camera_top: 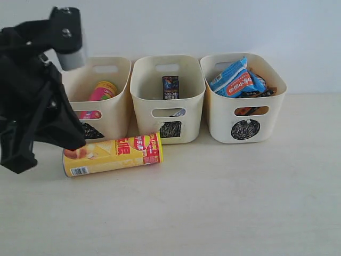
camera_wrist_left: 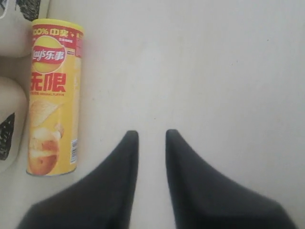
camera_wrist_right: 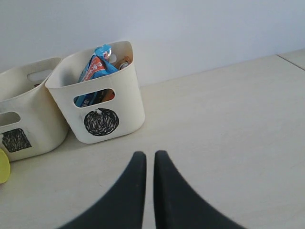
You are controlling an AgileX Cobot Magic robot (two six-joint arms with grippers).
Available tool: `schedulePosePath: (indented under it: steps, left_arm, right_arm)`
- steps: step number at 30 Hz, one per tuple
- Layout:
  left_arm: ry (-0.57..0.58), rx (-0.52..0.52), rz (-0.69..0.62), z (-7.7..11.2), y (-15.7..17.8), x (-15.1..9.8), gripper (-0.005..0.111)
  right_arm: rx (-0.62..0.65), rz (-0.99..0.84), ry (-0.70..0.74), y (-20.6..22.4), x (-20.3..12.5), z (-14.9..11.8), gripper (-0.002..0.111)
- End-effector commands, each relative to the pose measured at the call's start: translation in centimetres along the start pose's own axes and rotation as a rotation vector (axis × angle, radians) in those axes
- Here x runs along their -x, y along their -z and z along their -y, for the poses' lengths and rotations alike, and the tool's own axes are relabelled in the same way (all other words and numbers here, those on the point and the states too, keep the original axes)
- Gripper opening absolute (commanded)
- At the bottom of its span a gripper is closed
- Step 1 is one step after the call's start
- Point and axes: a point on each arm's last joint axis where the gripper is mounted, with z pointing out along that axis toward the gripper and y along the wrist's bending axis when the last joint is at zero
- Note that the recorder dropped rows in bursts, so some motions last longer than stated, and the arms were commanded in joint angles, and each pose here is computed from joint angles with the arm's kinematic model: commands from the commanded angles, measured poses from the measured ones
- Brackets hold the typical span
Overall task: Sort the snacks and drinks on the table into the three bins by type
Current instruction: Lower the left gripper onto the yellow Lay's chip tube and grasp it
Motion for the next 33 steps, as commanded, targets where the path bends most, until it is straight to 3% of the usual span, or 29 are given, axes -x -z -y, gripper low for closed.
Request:
schedulePosePath:
  steps: [1,5,8,14,33]
  left_arm:
    - [-0.038,0.009,-0.053,-0.1,-2.6,1.1,0.047]
    - [-0.038,0.068,-0.121,-1.2,-5.3,1.3,0.079]
    - [-0.039,0.106,-0.165,-2.2,-7.3,1.2,0.090]
    - [-0.094,0.213,-0.229,-4.3,-11.2,0.9,0.091]
    - [-0.261,0.324,-0.301,-6.6,-20.9,-0.3,0.090]
  right_arm:
    - [-0.001,0.012,0.006,0.0,0.1,0.0,0.002]
    - [-0.001,0.012,0.006,0.0,0.1,0.0,0.002]
    - [-0.001,0.012,0.006,0.0,0.1,0.0,0.002]
    - [-0.001,0.012,0.006,0.0,0.1,0.0,0.002]
    - [-0.001,0.012,0.006,0.0,0.1,0.0,0.002]
